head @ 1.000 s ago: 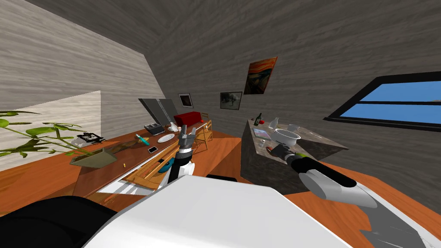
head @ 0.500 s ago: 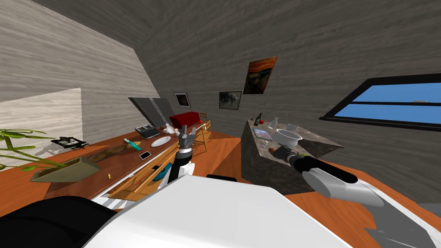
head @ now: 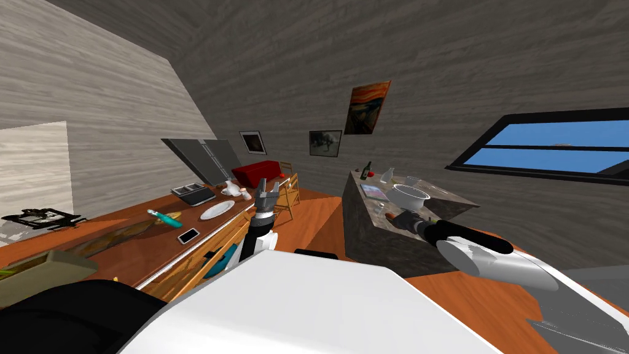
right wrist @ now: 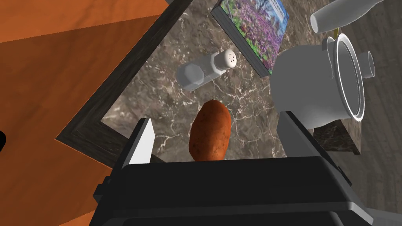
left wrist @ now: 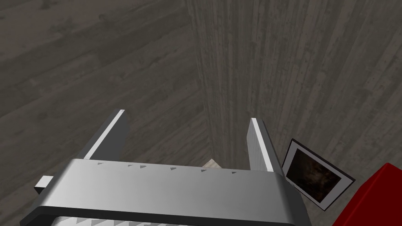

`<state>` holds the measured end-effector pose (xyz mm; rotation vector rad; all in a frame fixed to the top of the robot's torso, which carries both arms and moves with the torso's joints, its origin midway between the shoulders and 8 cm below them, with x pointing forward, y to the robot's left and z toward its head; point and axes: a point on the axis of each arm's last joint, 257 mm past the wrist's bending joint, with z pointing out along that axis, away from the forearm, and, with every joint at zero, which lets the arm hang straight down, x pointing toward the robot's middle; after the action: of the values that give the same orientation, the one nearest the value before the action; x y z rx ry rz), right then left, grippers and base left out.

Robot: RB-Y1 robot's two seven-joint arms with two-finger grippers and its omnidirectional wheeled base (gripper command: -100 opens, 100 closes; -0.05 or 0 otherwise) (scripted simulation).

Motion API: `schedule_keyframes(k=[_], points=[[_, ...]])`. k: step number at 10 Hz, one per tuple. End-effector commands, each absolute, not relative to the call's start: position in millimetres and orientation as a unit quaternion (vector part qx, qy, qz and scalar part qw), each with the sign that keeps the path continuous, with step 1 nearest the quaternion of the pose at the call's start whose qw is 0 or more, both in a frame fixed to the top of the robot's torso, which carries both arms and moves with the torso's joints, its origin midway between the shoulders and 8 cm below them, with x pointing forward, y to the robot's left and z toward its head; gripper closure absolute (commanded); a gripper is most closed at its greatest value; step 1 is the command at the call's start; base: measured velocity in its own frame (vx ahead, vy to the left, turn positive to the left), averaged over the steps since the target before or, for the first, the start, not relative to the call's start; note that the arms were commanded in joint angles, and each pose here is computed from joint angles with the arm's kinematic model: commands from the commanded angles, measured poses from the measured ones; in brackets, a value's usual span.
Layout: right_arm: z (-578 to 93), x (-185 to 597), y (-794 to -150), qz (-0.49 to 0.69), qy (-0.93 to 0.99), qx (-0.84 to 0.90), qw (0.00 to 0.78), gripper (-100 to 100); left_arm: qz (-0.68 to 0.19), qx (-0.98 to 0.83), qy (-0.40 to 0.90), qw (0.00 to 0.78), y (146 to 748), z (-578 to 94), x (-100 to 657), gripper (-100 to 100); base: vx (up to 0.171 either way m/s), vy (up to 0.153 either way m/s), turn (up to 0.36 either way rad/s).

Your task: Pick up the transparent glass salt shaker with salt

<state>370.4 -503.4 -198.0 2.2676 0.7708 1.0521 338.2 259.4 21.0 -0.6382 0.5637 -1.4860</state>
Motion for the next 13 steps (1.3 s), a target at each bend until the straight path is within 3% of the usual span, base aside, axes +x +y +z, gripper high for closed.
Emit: schedule_keyframes(k=[1, 7, 13], points=[[-200, 367, -513, 0.379, 0.26, 0.854, 0.243, -100, -0.655, -0.281, 0.249, 0.655, 259, 21, 338, 0, 0.109, 0.038, -0.17], [-214, 351, -528, 0.337, 0.21, 0.895, 0.202, -100, -0.655, -0.282, 0.249, 0.655, 259, 21, 338, 0, 0.103, 0.041, -0.106], [-224, 332, -539, 0.298, 0.136, 0.934, 0.143, -100, -0.655, -0.282, 0.249, 0.655, 259, 21, 338, 0, 0.149, 0.04, -0.115]])
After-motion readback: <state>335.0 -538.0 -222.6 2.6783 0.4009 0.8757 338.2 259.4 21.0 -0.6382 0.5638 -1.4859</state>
